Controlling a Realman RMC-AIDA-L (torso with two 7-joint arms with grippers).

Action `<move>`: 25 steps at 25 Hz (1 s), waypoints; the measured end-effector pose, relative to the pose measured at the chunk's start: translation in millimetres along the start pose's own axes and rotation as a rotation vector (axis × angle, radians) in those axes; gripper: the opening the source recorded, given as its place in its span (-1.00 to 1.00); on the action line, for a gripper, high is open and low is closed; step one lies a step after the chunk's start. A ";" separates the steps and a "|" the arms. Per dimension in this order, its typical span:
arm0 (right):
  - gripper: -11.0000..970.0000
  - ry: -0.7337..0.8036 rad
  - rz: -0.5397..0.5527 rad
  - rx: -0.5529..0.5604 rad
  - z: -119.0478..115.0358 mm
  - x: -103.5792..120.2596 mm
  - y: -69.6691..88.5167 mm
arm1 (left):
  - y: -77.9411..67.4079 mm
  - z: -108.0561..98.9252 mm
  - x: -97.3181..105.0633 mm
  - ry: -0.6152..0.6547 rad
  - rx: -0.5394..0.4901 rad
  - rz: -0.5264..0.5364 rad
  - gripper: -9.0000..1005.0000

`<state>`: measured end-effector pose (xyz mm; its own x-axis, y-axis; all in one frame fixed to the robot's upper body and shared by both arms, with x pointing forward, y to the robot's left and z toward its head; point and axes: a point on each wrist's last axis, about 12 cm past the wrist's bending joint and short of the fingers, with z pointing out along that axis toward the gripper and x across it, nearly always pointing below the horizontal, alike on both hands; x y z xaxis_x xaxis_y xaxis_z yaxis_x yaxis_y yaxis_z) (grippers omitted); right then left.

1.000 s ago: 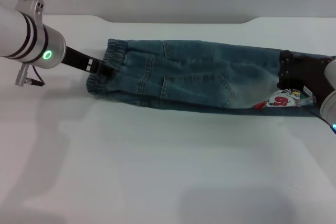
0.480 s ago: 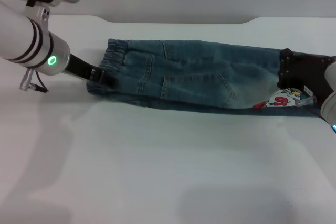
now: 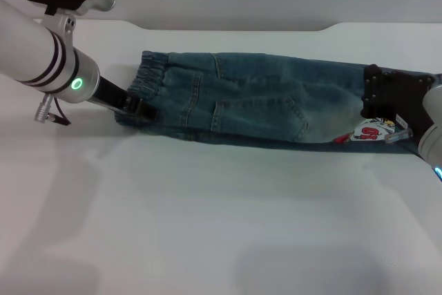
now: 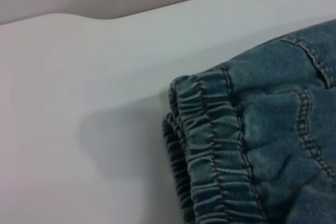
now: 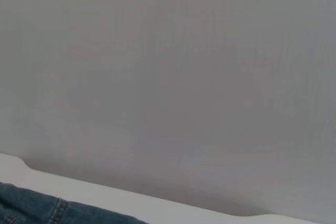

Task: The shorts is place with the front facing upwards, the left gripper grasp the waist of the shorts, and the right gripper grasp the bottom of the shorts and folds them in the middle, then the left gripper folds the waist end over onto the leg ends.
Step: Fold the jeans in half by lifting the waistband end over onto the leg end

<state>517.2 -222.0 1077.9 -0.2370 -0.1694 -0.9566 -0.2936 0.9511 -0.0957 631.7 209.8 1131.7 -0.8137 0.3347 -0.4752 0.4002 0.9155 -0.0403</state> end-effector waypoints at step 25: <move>-0.98 -0.016 -0.001 0.004 -5.1 -6.4 0.4 | 5.7 9.4 3.9 0.006 0.040 -0.016 0.51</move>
<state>513.9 -221.8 1085.3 -0.2222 -0.1659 -0.9608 -0.2897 0.9521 -0.0974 634.8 214.2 1121.3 -0.8223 0.3218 -0.4693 0.4040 0.9109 -0.0833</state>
